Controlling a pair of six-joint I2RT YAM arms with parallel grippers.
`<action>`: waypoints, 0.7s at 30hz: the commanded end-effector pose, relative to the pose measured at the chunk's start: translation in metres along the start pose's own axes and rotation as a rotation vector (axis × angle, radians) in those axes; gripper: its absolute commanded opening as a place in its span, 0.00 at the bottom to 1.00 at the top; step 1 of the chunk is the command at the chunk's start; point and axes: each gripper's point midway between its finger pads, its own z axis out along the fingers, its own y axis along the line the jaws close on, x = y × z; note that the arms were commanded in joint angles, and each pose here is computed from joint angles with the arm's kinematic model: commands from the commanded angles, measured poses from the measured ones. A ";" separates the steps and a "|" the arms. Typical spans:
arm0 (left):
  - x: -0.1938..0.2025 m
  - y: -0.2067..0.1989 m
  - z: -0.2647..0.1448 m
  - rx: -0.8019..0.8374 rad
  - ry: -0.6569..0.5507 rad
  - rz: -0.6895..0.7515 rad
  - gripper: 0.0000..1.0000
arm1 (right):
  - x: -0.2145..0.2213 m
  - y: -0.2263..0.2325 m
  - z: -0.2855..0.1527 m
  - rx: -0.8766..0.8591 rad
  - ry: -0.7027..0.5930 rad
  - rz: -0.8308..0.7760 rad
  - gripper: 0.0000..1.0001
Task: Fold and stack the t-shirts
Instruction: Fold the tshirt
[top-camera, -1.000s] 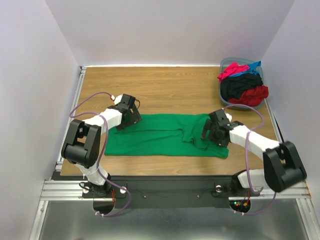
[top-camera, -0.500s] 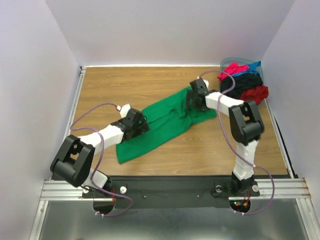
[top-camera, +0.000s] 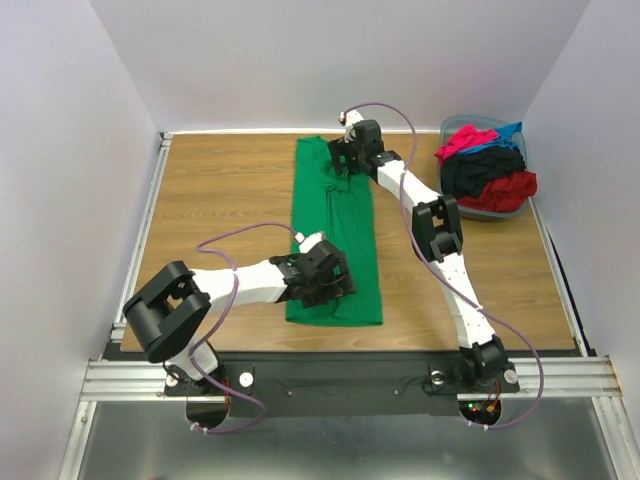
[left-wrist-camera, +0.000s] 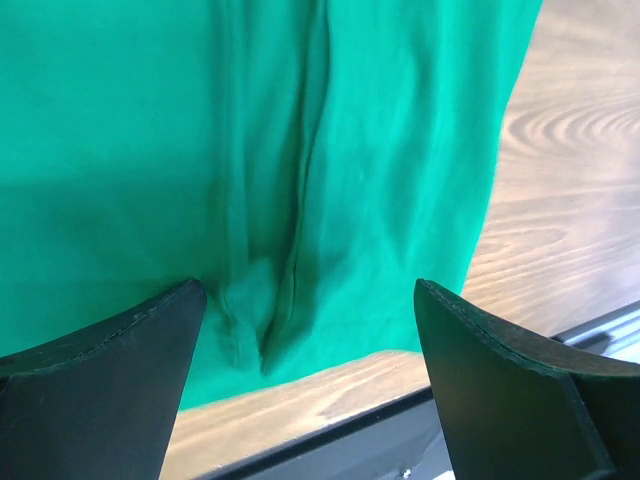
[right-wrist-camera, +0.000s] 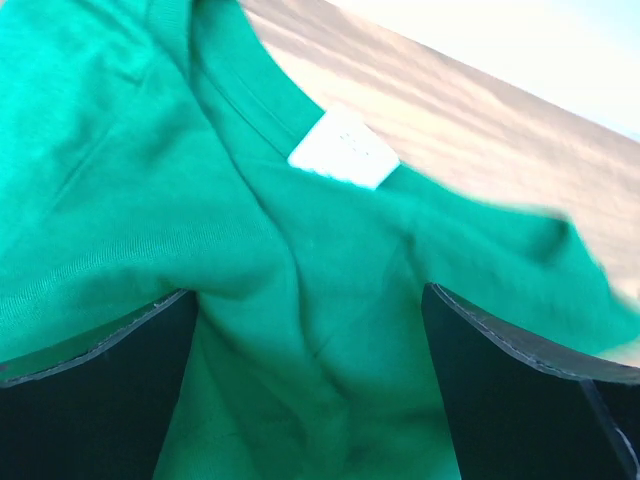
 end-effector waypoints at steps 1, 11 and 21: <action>0.011 -0.005 -0.007 -0.094 0.043 0.051 0.99 | -0.037 0.000 0.002 -0.028 -0.111 -0.120 1.00; -0.020 -0.038 -0.053 -0.039 -0.103 0.096 0.98 | -0.159 0.023 -0.107 -0.164 -0.363 -0.168 1.00; -0.017 0.087 -0.076 -0.268 -0.201 -0.029 0.99 | -0.072 0.035 -0.287 -0.154 -0.173 0.477 1.00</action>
